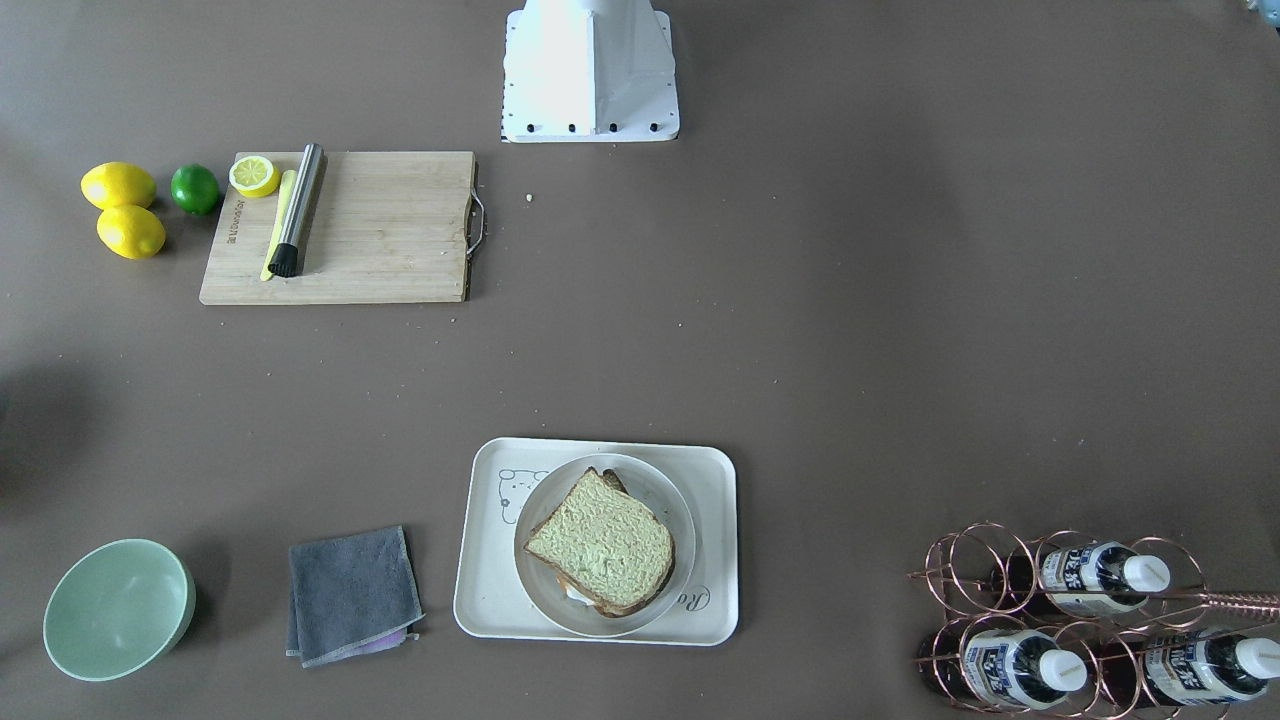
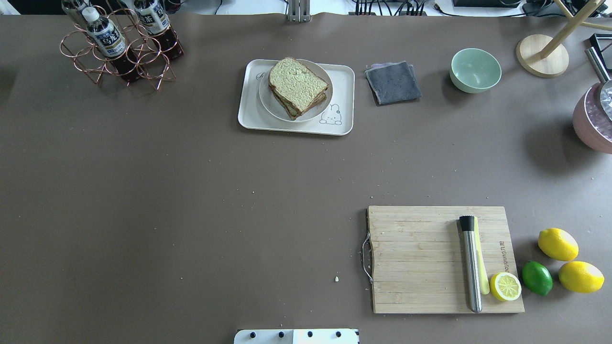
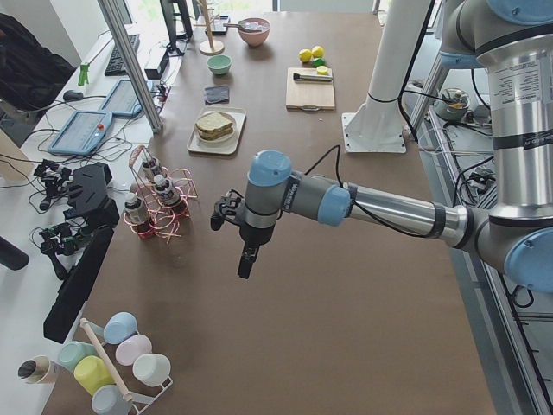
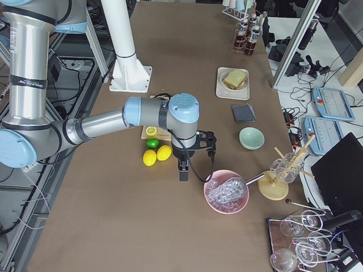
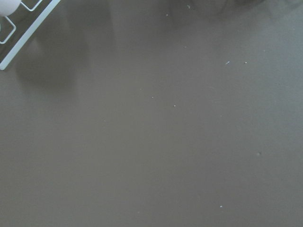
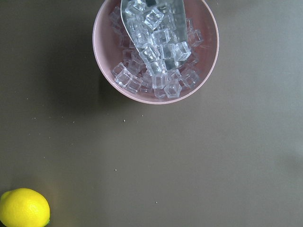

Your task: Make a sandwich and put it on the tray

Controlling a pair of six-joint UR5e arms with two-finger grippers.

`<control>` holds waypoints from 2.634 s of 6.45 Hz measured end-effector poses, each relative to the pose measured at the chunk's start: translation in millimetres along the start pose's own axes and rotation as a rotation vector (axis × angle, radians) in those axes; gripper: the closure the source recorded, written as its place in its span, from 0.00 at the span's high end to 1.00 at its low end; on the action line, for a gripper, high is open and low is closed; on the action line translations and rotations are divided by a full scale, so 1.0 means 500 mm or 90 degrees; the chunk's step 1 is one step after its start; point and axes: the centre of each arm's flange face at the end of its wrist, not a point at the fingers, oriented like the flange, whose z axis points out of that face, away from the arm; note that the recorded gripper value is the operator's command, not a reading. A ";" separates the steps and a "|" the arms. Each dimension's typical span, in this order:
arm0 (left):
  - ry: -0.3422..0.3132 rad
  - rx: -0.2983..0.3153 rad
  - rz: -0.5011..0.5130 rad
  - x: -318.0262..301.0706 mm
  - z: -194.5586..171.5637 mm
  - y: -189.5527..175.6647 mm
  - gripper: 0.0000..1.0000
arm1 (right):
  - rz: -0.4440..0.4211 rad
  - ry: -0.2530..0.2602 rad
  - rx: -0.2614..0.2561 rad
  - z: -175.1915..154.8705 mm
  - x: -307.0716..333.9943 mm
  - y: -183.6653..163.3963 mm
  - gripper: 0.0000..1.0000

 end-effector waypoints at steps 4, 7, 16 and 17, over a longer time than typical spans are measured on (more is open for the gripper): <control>0.083 -0.042 -0.017 -0.059 -0.008 -0.034 0.98 | 0.022 -0.009 -0.005 0.025 0.011 -0.066 1.00; 0.114 0.013 -0.079 -0.060 0.025 0.032 0.98 | 0.030 -0.021 0.012 0.051 0.018 -0.087 1.00; 0.116 0.015 -0.085 -0.060 0.030 0.050 0.98 | 0.028 -0.029 0.017 0.117 0.056 -0.019 1.00; 0.116 0.015 -0.085 -0.059 0.030 0.050 0.98 | 0.028 -0.029 0.017 0.117 0.057 -0.019 1.00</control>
